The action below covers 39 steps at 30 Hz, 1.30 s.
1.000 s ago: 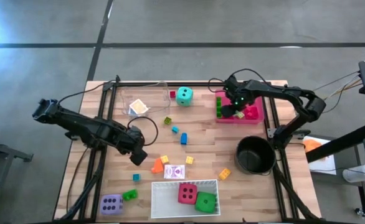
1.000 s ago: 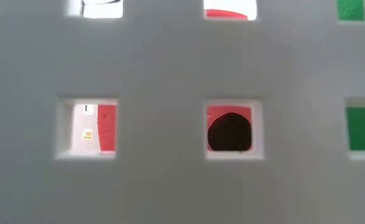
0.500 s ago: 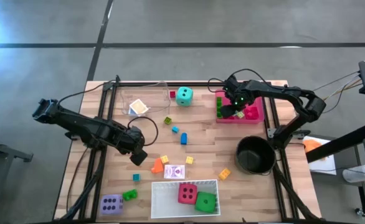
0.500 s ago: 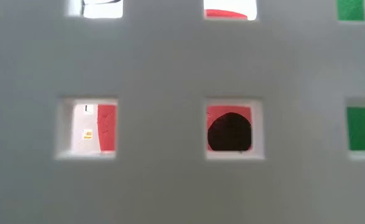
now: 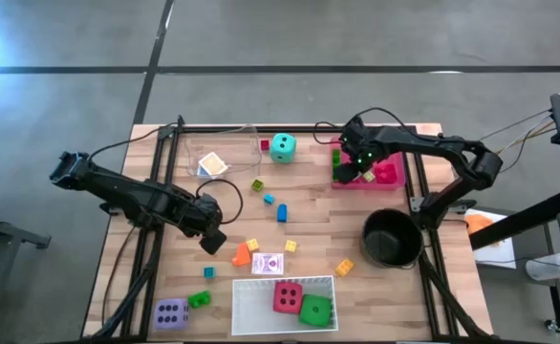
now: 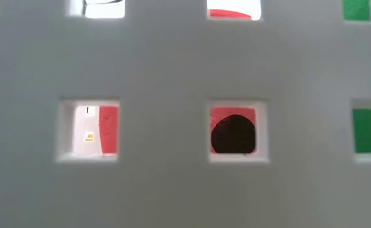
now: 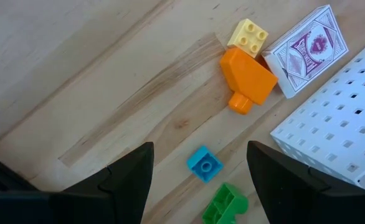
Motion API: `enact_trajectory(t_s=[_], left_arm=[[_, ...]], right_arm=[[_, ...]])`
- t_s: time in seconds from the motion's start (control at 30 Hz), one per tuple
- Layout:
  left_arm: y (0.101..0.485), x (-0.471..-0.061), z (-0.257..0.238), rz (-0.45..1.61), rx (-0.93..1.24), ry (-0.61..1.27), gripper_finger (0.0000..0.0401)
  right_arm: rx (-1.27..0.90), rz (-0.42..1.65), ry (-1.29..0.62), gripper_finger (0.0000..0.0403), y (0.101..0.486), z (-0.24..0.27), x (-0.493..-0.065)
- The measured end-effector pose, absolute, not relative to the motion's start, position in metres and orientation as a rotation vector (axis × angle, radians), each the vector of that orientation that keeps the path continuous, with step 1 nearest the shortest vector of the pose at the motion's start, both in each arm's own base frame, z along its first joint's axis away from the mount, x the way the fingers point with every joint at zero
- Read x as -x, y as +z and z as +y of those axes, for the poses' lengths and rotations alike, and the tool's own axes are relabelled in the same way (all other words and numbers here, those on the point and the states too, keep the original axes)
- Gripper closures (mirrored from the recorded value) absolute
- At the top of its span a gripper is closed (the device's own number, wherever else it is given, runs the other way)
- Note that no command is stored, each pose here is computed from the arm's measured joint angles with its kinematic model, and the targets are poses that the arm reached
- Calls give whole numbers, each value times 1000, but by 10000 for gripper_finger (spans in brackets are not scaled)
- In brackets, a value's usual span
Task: Pick & Place Toys
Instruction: Put the light blue game piece into the red bin
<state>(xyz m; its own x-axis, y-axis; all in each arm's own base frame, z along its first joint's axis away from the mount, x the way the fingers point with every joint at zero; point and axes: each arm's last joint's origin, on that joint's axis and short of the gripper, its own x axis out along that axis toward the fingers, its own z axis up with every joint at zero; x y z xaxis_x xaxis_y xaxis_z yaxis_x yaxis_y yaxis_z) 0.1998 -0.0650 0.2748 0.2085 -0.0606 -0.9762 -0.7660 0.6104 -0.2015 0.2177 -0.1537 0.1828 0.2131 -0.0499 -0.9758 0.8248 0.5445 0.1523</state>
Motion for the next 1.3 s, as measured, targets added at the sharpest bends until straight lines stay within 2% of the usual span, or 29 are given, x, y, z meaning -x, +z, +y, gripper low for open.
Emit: enact_trajectory(t_s=[1.13,1.3], left_arm=[[276,-202,-66,1265,813,560,142],[276,-202,-66,1262,814,558,142]], right_arm=[[-814,1193,-637,270,178,-148,-222],[-818,1206,-638,201,174,-146,-220]])
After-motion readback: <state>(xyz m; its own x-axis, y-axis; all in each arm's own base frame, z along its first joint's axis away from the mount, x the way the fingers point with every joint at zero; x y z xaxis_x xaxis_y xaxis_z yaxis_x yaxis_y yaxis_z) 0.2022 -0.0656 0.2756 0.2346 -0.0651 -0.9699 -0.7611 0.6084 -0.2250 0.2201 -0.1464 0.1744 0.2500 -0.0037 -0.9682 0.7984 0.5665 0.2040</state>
